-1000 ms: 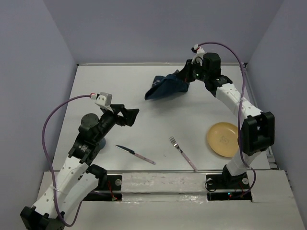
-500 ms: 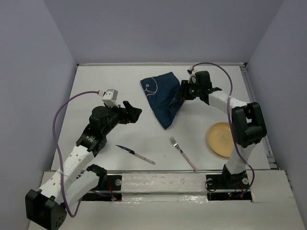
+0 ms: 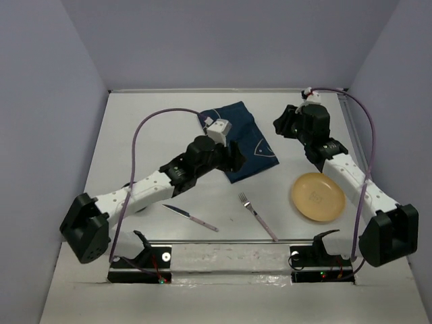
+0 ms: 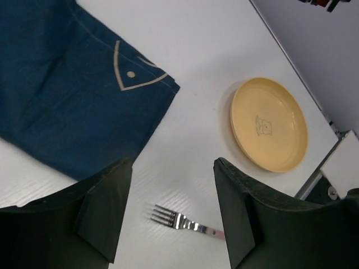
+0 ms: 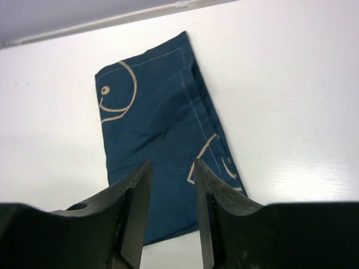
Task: Set the dinner table for one person
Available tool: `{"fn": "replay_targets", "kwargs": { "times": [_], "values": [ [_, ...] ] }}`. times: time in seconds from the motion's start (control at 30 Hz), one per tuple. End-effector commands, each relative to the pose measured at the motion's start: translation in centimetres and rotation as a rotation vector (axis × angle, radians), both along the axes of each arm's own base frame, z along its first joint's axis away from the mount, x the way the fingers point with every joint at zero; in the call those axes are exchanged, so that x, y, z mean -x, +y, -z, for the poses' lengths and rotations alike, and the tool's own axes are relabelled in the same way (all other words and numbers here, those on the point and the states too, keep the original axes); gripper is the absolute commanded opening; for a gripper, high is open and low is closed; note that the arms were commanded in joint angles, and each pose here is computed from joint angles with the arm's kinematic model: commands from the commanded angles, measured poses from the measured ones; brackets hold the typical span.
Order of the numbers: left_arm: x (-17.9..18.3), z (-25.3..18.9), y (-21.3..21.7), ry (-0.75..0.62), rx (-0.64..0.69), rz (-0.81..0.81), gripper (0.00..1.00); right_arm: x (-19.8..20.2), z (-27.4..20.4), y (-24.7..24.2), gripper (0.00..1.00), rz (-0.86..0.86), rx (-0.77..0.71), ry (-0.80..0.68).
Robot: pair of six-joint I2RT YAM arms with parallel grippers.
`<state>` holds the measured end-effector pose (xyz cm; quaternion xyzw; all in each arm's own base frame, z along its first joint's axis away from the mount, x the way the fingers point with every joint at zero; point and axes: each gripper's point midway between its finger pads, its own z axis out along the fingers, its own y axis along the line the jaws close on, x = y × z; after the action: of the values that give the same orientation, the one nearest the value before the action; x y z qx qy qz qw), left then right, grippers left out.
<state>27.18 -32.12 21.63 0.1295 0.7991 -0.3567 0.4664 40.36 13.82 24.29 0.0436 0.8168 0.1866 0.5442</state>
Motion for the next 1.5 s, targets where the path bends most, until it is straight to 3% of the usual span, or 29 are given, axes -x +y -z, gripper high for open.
{"fn": "replay_targets", "kwargs": {
  "times": [0.0,0.17,0.33,0.53,1.17,1.47],
  "values": [
    [-0.7,-2.0,-5.4,-0.159,-0.087,0.043,0.68,1.5,0.8,-6.3,0.35,0.279,0.067,0.012],
    [-3.0,1.7,-10.5,-0.249,-0.306,0.077,0.59,4.9,-0.9,-10.2,0.2,0.37,-0.001,-0.041],
    [-5.7,4.9,-14.6,-0.281,-0.405,0.101,0.54,6.9,-1.8,-10.9,0.17,0.372,-0.054,-0.086],
    [-7.9,9.8,-16.6,-0.27,-0.549,0.123,0.52,8.4,-3.3,-10.9,0.16,0.35,-0.081,-0.144],
    [-10.7,15.4,-17.7,-0.265,-0.676,0.081,0.49,8.6,-2.9,-9.0,0.19,0.244,-0.111,-0.148],
    [-11.2,16.0,-17.9,-0.252,-0.657,0.08,0.32,8.4,-2.5,-8.6,0.19,0.225,-0.115,-0.142]
  ]
}}
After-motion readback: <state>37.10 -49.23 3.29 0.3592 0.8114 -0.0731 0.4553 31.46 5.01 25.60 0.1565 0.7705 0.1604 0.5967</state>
